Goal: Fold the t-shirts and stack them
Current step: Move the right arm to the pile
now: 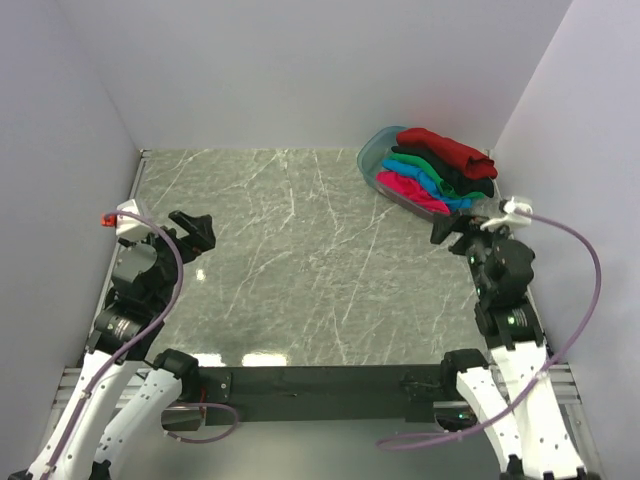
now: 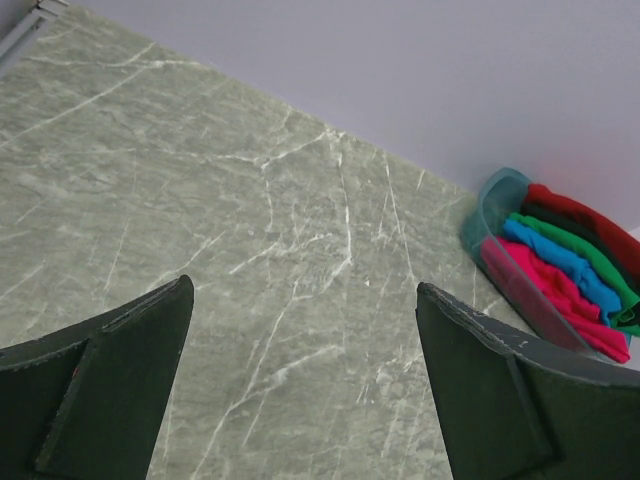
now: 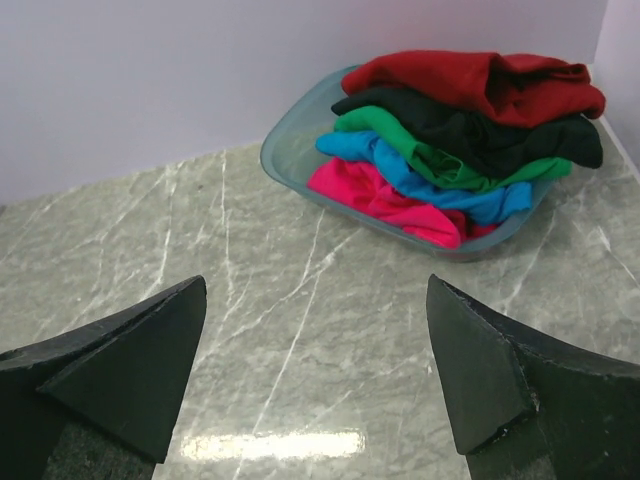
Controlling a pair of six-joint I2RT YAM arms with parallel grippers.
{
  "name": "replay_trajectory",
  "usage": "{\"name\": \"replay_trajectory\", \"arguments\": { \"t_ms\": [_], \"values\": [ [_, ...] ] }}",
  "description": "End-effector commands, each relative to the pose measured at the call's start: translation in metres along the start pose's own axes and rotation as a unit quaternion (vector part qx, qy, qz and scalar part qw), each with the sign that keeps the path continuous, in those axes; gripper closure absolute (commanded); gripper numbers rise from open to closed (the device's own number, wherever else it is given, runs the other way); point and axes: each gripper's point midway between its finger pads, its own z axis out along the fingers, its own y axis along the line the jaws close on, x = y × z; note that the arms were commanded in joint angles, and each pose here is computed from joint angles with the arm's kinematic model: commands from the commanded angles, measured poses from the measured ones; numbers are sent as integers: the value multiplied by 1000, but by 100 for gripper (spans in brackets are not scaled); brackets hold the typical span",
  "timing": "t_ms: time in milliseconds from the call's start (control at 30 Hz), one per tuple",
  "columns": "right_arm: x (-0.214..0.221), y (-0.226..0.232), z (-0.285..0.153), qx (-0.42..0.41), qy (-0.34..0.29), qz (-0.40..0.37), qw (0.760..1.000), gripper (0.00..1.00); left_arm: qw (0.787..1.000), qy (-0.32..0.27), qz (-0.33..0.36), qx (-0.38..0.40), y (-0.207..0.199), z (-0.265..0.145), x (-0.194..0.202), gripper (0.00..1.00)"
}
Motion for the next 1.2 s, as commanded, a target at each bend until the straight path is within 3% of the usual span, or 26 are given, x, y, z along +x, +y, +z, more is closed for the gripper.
{"name": "replay_trajectory", "arguments": {
  "t_ms": [0, 133, 200, 233, 300, 333, 467, 1167],
  "values": [
    [-20, 14, 26, -10, 11, -12, 1000, 4, 1000, -7, -6, 19, -11, 2, -8, 1],
    [-50, 28, 60, 5, 18, -16, 1000, 4, 1000, -1, -5, 12, -9, 3, -4, 1],
    [-45, 23, 85, 33, 41, -15, 998, 3, 1000, -2, -5, 16, -10, 2, -5, 1],
    [-66, 27, 93, 40, 26, -13, 999, 3, 1000, -2, -5, 16, -9, 2, -5, 1],
    [-48, 19, 122, 69, 72, -24, 995, 3, 1000, -3, -4, 16, -10, 2, -5, 1],
    [-63, 16, 128, 91, 70, -26, 993, 3, 1000, 0, -3, 16, -10, 3, -4, 1],
    [-47, -8, 171, 142, 111, -21, 983, 3, 1000, 9, -1, 12, -9, 3, -2, 0],
    [-4, -114, 244, 225, 143, 34, 963, 8, 1000, 10, -2, 15, -8, -3, -2, 1]
  ]
}}
